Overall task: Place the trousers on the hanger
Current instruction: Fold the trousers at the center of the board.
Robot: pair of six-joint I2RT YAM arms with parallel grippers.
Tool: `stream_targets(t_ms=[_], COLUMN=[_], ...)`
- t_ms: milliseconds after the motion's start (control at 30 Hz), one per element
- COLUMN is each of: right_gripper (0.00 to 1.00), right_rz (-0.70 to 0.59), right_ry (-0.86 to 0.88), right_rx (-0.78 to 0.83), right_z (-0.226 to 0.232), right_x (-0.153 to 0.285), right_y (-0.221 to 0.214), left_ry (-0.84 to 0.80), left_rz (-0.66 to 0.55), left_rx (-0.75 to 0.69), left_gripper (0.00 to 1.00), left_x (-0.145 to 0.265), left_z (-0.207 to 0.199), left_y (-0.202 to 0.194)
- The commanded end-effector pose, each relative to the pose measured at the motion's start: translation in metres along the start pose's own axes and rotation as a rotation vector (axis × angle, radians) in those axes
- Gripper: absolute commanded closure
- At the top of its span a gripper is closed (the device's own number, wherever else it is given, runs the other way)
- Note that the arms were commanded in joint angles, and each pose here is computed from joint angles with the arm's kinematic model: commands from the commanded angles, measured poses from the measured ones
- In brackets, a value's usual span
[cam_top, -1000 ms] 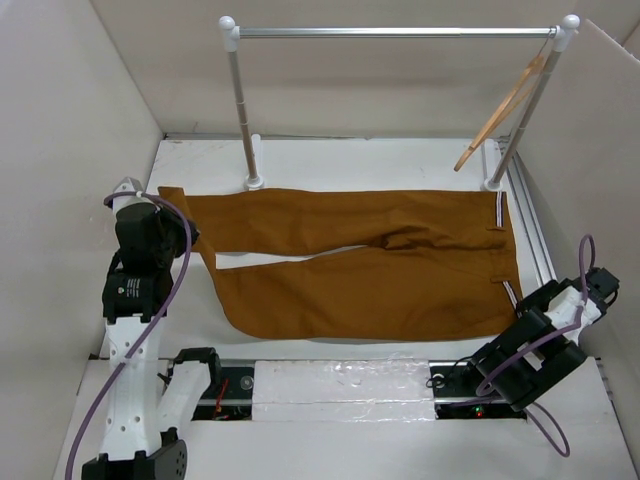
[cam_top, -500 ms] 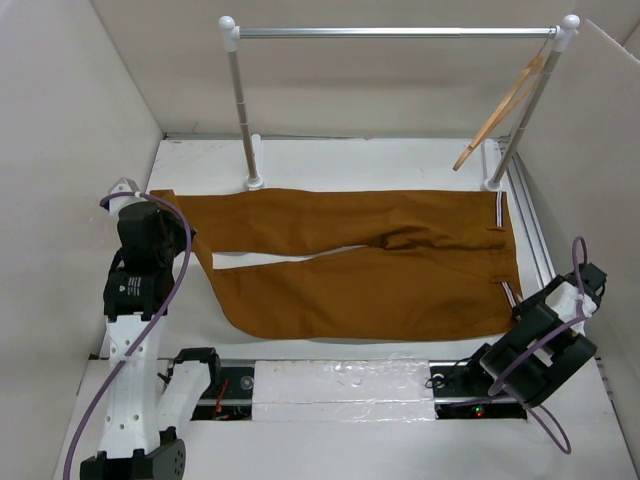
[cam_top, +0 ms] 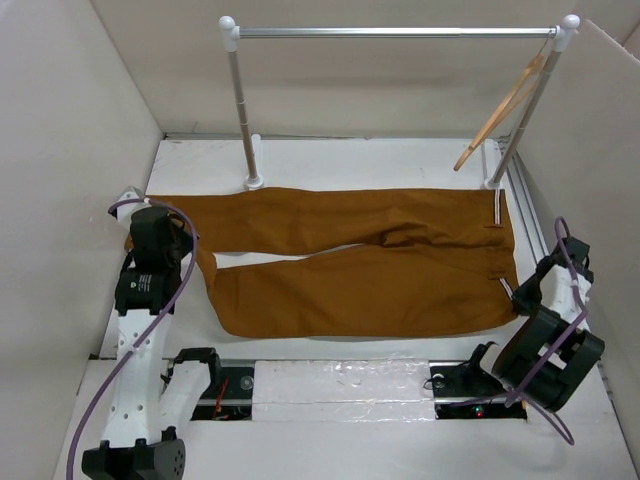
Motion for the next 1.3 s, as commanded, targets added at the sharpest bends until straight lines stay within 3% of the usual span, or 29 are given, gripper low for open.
stream_targets(t_ms=[0, 200, 467, 633, 967, 1167, 1267], right_gripper=[1.0, 1.0, 1.0, 1.0, 1.0, 1.0, 1.0], right_rz=[-0.168, -0.26, -0.414, -0.394, -0.422, -0.459, -0.474], right_ry=[0.031, 0.068, 0.247, 0.378, 0.514, 0.515, 0.522], right_rx=[0.113, 0.245, 0.32, 0.368, 0.357, 0.355, 0.334], right_z=[0.009, 0.018, 0.089, 0.149, 0.21, 0.236, 0.253], right_x=[0.047, 0.091, 0.125, 0.107, 0.068, 0.057, 0.043], right_y=[0.04, 0.077, 0.14, 0.178, 0.22, 0.253, 0.264], left_ry=[0.003, 0.178, 0.396, 0.595, 0.771, 0.888, 0.857], left_rz=[-0.106, -0.153, -0.157, -0.165, -0.227, -0.168, -0.179], left_rx=[0.012, -0.004, 0.003, -0.04, -0.132, -0.135, -0.118], left_gripper=[1.0, 1.0, 1.0, 1.0, 1.0, 1.0, 1.0], left_x=[-0.002, -0.022, -0.068, -0.101, -0.137, -0.198, -0.231], left_z=[-0.004, -0.002, -0.001, 0.004, -0.009, 0.007, -0.003], left_y=[0.016, 0.031, 0.052, 0.057, 0.089, 0.106, 0.117])
Point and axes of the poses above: each gripper's point midway between its finger pads, its own x axis back along the fingers, its own z axis along the line the jaws close on, y = z × x, the point moved 8 cm from there along x, back along the fingers
